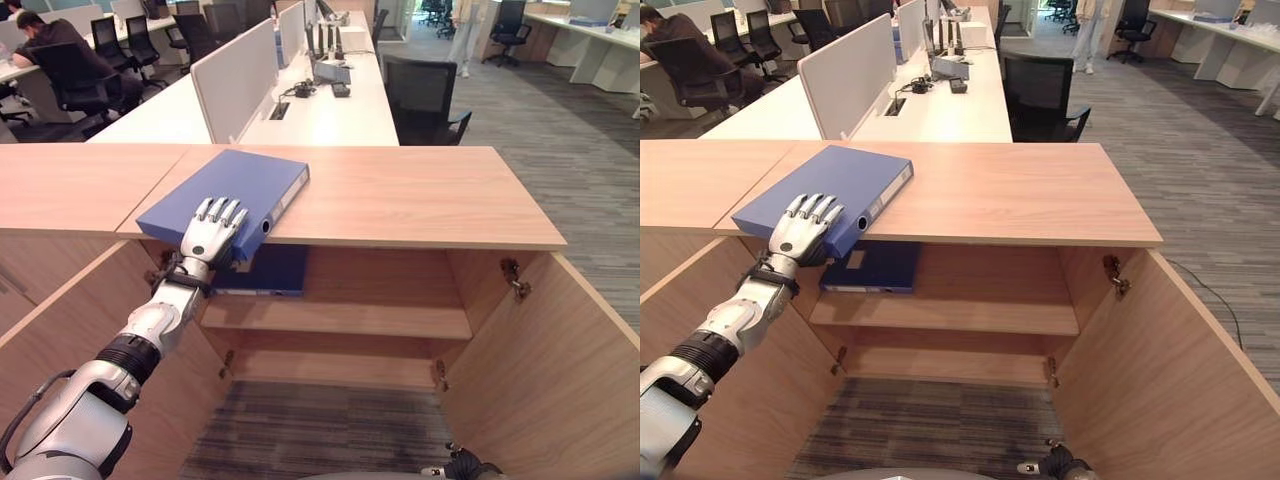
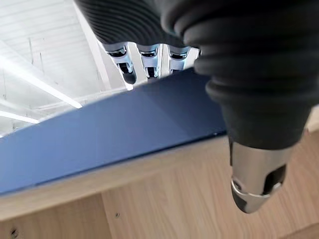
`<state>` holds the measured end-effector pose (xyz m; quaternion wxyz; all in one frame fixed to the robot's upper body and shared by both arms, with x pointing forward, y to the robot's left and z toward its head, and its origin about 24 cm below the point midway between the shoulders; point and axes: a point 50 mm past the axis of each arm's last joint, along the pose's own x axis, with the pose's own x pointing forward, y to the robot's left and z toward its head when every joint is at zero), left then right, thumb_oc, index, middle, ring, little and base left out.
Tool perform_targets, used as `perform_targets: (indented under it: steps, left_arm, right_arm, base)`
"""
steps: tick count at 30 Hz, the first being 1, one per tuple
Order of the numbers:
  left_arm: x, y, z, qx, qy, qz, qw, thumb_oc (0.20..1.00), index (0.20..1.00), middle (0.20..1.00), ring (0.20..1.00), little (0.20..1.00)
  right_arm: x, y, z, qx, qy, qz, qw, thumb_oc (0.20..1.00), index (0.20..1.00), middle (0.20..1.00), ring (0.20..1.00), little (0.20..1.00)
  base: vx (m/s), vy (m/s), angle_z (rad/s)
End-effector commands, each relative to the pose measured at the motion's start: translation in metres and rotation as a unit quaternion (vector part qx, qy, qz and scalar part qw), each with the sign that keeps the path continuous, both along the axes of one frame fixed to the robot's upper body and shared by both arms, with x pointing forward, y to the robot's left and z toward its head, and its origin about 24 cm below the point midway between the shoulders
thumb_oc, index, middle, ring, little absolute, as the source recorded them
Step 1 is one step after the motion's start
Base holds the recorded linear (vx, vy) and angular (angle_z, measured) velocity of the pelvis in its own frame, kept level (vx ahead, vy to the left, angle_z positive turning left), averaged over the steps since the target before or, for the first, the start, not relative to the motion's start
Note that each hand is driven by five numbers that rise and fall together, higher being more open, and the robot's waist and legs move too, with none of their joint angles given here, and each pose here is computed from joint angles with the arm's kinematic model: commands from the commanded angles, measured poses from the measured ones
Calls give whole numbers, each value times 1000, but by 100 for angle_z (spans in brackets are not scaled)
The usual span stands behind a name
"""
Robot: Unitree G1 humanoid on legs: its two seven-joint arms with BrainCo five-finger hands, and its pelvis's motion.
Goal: Put the empty folder in the office cabinet
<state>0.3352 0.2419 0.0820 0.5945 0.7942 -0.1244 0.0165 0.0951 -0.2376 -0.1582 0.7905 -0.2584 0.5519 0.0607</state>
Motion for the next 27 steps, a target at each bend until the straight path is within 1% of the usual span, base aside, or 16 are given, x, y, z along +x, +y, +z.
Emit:
perform_targets:
  steps: [1, 2, 12, 13, 15, 16, 17, 18, 19, 20, 21, 23, 24, 25, 26, 27]
  left_arm:
    - [28, 13, 45, 24, -59, 49, 997, 489, 489, 489, 489, 489]
    - [28, 14, 42, 19, -56, 54, 997, 200, 200, 200, 200, 200]
    - [22, 14, 24, -11, -36, 72, 997, 200, 200, 200, 200, 200]
    - [18, 11, 17, -51, -32, 77, 995, 200, 200, 200, 200, 200]
    - [16, 10, 16, -66, -34, 76, 994, 200, 200, 200, 200, 200]
    - [9, 8, 10, -118, -35, 79, 989, 200, 200, 200, 200, 200]
    - [8, 8, 10, -118, -34, 80, 989, 200, 200, 200, 200, 200]
    - [3, 7, 6, -152, -34, 81, 984, 200, 200, 200, 200, 200]
    - [-7, 1, 1, -206, -32, 69, 976, 200, 200, 200, 200, 200]
    - [-8, 1, 1, -207, -32, 70, 975, 200, 200, 200, 200, 200]
    - [-21, -4, -4, -280, -31, 62, 958, 200, 200, 200, 200, 200]
    - [-53, -19, -36, -434, 37, 57, 898, 200, 200, 200, 200, 200]
    - [-54, -19, -36, -435, 38, 57, 898, 200, 200, 200, 200, 200]
    - [-72, -28, -53, -518, 93, 51, 849, 200, 200, 200, 200, 200]
    - [-73, -28, -53, -519, 94, 52, 848, 200, 200, 200, 200, 200]
    - [-83, -30, -59, -557, 118, 48, 821, 200, 200, 200, 200, 200]
  right_arm:
    - [21, -6, 6, -24, -19, 28, 999, 1000, 1000, 1000, 1000, 1000]
    - [20, -7, 6, -25, -19, 27, 999, 1000, 1000, 1000, 1000, 1000]
    - [10, -11, 4, -33, -2, 18, 999, 1000, 1000, 1000, 1000, 1000]
    - [8, -10, 3, -32, 1, 14, 999, 1000, 1000, 1000, 1000, 1000]
    - [7, -10, 3, -33, 2, 13, 999, 1000, 1000, 1000, 1000, 1000]
    - [6, -7, 2, -27, 6, 8, 1000, 1000, 1000, 1000, 1000, 1000]
    - [6, -8, 2, -28, 6, 8, 1000, 1000, 1000, 1000, 1000, 1000]
    - [5, -6, 1, -26, 9, 7, 1000, 1000, 1000, 1000, 1000, 1000]
    - [4, -4, 1, -21, 10, 2, 1000, 1000, 1000, 1000, 1000, 1000]
    - [4, -4, 1, -22, 10, 3, 1000, 1000, 1000, 1000, 1000, 1000]
    - [6, -1, 0, -16, 6, -7, 1000, 1000, 1000, 1000, 1000, 1000]
    - [6, 2, 0, -4, 9, -18, 1000, 1000, 1000, 1000, 1000, 1000]
    - [6, 2, 0, -4, 10, -18, 1000, 1000, 1000, 1000, 1000, 1000]
    - [10, 3, 1, 5, 1, -23, 1000, 1000, 1000, 1000, 1000, 1000]
    - [10, 3, 1, 5, 2, -23, 1000, 1000, 1000, 1000, 1000, 1000]
    - [13, 2, 3, 8, -7, -25, 1000, 1000, 1000, 1000, 1000, 1000]
  base:
    - [0, 0, 0]
    - [0, 0, 0]
    - [13, -3, -4]
    - [14, -15, -4]
    - [0, 0, 0]
    - [0, 0, 0]
    - [18, -15, -4]
    - [23, -19, -3]
    - [23, -19, -4]
    - [0, 0, 0]
    - [0, 0, 0]
    - [0, 0, 0]
    - [-11, -15, 7]
    - [-8, -6, 9]
    - [-11, -7, 10]
    - [-22, 7, 7]
